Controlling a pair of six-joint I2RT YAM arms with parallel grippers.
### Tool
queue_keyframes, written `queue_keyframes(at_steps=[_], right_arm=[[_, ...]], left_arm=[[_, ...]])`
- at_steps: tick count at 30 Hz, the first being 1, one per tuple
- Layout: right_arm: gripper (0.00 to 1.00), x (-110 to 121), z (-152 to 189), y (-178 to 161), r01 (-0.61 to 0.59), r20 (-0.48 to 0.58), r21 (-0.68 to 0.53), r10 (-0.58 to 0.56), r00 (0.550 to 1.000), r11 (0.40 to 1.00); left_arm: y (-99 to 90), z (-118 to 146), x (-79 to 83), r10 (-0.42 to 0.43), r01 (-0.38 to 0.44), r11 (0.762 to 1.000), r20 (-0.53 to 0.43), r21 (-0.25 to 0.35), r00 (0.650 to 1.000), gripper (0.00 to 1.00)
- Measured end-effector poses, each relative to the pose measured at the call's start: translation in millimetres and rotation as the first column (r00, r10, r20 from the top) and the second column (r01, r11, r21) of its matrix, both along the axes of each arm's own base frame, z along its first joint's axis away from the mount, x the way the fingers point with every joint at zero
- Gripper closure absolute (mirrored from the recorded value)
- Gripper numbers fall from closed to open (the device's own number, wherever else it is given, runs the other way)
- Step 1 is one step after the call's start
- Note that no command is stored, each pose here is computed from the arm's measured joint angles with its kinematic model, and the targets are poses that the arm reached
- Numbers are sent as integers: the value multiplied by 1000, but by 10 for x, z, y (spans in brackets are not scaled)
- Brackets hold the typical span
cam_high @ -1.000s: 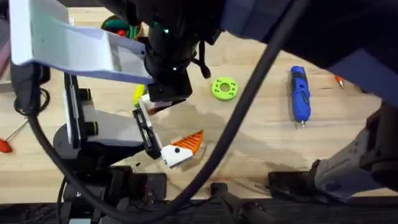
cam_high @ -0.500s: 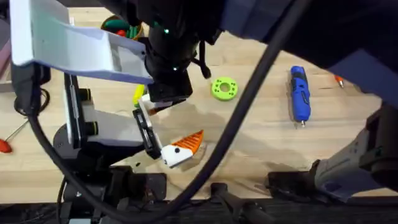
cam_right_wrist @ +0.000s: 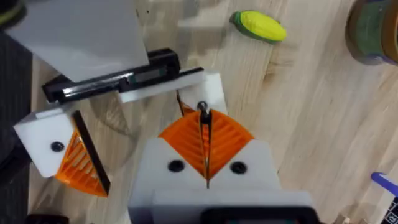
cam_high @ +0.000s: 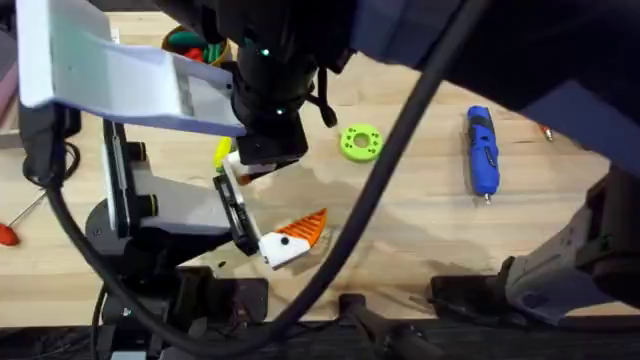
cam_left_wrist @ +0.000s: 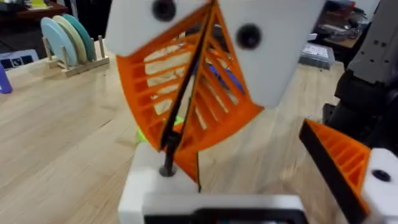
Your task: Pick up the gripper from the table and insert it into the empty holder that is missing its gripper. Then pick up a screw, insert it into the mounting hole, and use the screwdriver to tighten it. Finally, clean up the table by picking up the vegetable and placing it into the bucket.
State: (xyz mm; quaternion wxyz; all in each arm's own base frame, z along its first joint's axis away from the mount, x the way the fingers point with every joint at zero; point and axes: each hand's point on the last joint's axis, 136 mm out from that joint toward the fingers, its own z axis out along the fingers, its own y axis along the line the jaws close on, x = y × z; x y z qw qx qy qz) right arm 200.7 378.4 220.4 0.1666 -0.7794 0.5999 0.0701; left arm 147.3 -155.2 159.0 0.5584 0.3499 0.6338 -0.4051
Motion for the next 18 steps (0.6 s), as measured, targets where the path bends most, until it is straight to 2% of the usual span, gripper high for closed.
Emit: queue_keyframes(at_steps=[18], right_arm=[[995,-14,-23,49,-8,0,2,8,1000,1000]], left_arm=[[0,-1,0,0,0,1000,-7,-3,1000,15]])
